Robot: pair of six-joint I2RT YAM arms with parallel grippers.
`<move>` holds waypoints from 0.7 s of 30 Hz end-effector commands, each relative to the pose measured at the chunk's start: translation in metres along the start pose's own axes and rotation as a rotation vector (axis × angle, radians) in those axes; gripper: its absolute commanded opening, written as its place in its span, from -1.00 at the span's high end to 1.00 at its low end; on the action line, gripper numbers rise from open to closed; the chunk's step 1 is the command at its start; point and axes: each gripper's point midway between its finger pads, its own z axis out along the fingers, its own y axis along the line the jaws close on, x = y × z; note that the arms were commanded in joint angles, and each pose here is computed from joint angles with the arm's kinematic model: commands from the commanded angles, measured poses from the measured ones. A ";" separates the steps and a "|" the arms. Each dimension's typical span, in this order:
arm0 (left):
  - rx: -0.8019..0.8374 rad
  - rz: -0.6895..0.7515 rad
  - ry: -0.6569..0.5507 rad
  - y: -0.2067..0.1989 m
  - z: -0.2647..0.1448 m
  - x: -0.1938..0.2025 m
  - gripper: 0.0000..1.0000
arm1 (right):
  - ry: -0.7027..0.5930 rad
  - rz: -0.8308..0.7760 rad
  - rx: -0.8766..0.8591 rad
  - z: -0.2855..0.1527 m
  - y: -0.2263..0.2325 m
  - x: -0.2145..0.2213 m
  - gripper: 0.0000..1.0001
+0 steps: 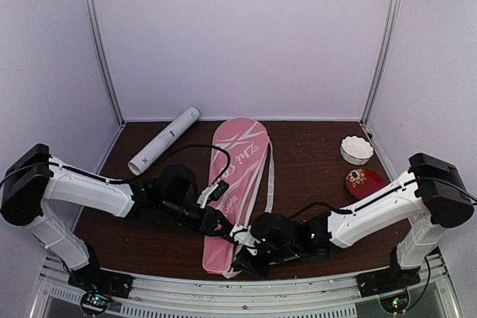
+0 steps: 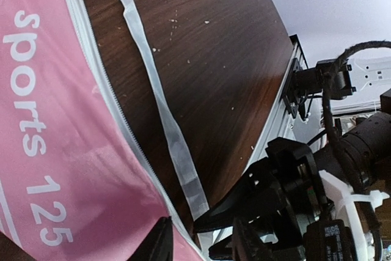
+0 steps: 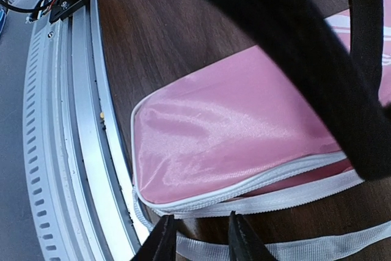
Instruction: Pack up the badminton gear
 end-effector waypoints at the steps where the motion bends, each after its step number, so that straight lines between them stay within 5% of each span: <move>1: -0.022 0.055 -0.028 -0.004 -0.012 -0.015 0.24 | 0.026 0.031 0.022 -0.009 -0.010 0.012 0.33; 7: -0.109 0.086 -0.084 0.009 -0.031 -0.044 0.16 | -0.098 0.178 0.004 -0.040 -0.032 -0.010 0.33; 16: -0.293 0.152 -0.140 0.041 -0.041 -0.148 0.28 | -0.260 0.470 0.151 -0.075 -0.147 -0.066 0.47; 21: -0.291 0.128 -0.097 0.051 -0.018 -0.160 0.48 | -0.283 0.576 0.186 -0.081 -0.191 -0.083 0.59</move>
